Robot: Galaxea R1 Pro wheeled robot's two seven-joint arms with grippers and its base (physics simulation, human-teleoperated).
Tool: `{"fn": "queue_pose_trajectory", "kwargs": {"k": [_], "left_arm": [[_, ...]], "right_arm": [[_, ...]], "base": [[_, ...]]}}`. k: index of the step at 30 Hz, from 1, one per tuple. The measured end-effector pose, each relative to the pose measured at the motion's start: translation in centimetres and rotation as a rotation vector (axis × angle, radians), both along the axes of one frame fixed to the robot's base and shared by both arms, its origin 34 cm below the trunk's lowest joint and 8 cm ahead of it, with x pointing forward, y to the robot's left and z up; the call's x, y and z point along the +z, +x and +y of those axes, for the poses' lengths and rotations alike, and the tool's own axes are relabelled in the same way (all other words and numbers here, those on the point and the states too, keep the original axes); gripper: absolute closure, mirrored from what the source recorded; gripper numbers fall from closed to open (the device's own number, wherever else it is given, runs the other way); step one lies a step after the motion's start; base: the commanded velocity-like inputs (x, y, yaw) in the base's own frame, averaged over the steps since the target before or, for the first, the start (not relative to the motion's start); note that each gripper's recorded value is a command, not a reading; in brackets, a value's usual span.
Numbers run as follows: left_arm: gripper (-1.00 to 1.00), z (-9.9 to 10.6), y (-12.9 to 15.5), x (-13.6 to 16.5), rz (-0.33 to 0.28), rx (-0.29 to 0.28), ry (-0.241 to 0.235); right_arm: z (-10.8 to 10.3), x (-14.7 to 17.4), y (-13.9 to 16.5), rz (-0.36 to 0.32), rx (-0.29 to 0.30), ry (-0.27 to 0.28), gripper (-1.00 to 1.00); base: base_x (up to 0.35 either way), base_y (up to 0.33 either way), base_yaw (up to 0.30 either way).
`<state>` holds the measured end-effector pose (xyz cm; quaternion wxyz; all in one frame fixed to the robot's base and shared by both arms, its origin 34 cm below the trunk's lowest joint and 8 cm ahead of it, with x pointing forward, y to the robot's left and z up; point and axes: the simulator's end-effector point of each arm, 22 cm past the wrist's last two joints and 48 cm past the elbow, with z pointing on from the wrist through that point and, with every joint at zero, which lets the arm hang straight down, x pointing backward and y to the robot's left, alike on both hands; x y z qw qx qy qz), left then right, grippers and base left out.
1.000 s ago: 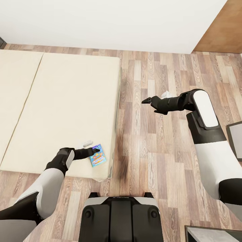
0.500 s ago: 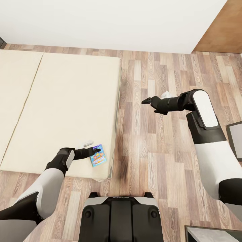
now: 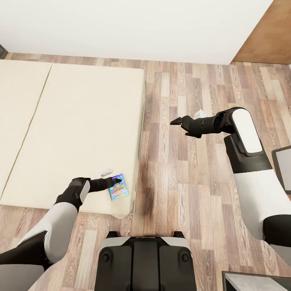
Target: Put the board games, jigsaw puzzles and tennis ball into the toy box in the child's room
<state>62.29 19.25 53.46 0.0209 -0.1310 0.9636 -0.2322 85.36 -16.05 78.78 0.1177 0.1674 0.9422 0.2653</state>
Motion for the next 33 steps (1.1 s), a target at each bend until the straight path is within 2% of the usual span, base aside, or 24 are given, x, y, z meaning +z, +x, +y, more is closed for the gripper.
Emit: {"fn": "queue_pose_trajectory", "kwargs": {"k": [33], "left_arm": [[-1.00,-0.97,0.13,0.31,-0.010,-0.002,-0.033]], "right_arm": [[0.02,0.02,0.02,0.000,-0.001,0.002,-1.00]], "base": [[0.000,0.000,0.000]]}}
